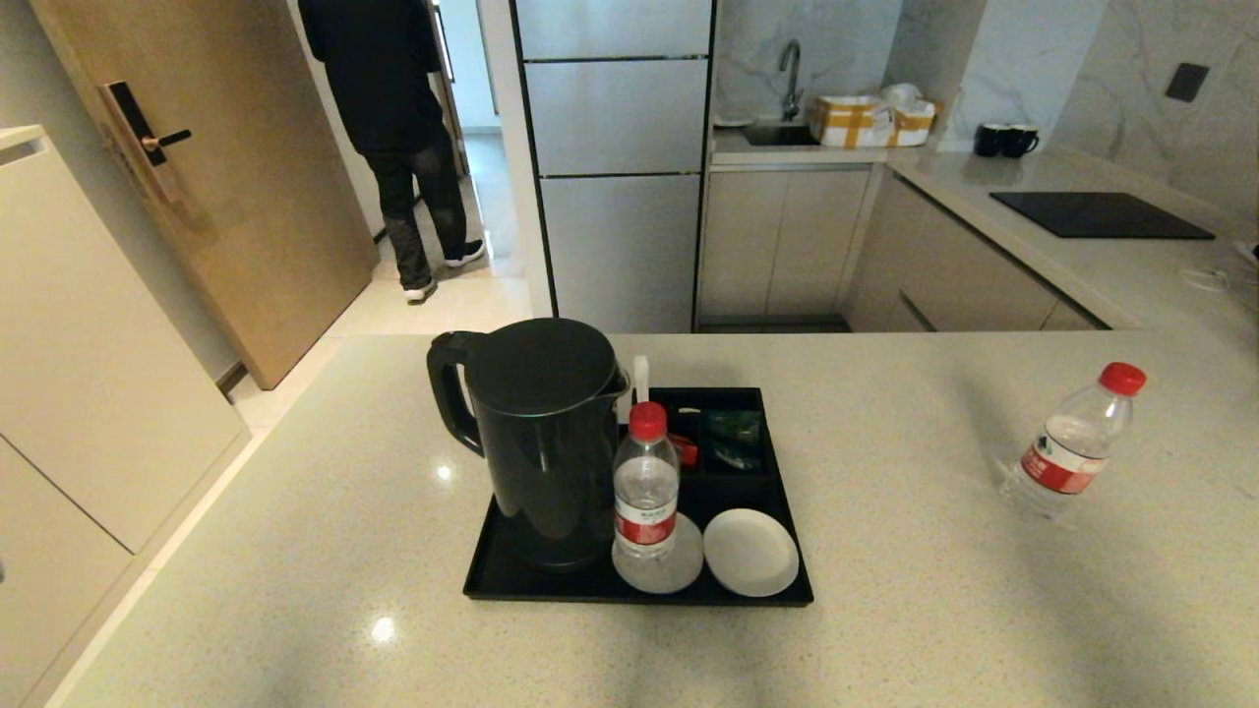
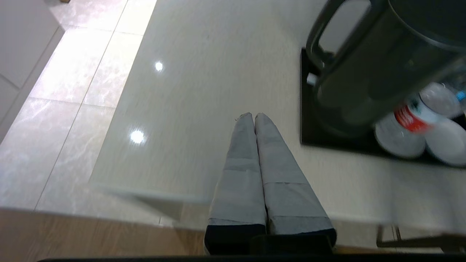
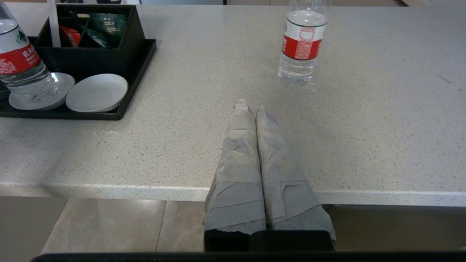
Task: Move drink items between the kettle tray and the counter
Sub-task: Pick up the kettle
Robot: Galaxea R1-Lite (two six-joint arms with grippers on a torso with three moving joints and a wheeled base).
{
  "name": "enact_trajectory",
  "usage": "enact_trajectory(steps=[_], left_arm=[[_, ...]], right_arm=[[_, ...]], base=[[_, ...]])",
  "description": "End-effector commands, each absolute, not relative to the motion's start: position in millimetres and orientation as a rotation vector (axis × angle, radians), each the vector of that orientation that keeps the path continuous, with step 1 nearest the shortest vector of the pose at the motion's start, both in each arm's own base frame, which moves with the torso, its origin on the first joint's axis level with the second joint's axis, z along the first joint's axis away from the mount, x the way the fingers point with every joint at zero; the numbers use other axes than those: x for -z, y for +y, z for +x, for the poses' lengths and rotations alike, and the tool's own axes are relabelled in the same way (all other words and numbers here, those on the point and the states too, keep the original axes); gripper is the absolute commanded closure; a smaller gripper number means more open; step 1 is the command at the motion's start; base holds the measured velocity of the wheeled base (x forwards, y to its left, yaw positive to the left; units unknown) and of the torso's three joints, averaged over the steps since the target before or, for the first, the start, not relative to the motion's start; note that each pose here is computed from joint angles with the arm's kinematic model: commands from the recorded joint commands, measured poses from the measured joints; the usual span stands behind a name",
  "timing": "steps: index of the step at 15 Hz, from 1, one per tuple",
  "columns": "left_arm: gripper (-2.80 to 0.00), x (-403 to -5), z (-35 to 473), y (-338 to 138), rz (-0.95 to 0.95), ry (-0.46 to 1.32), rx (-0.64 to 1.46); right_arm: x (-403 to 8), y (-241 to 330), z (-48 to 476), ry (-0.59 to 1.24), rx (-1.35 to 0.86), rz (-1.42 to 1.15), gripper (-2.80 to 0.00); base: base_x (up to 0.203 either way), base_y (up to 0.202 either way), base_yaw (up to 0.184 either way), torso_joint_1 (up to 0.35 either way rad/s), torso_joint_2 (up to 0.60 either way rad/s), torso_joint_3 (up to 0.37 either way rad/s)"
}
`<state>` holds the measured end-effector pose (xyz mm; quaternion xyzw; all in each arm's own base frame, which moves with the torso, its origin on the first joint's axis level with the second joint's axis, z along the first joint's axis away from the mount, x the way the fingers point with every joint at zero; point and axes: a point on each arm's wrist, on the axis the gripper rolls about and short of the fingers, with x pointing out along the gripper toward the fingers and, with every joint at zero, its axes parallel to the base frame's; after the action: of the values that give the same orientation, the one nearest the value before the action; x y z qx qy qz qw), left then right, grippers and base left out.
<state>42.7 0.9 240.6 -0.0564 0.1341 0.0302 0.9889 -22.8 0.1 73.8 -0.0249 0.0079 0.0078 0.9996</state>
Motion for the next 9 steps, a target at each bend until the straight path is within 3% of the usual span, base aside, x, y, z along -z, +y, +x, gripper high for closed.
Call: enact_trajectory(steps=[1,9], left_arm=[[0.00,-229.8,78.9,0.4,-0.103,0.297,-0.056],[0.00,-202.2,155.0,-21.4,-0.023,0.241,0.073]], right_arm=[[-73.9,0.1,-22.8,0.015,-0.016,-0.051,0.00],[-73.9,0.1,-22.9,0.013,-0.016,-0.051,0.00]], base=[[0.000,0.000,0.000,0.000,0.00,0.000],[0.000,0.000,0.000,0.000,0.00,0.000]])
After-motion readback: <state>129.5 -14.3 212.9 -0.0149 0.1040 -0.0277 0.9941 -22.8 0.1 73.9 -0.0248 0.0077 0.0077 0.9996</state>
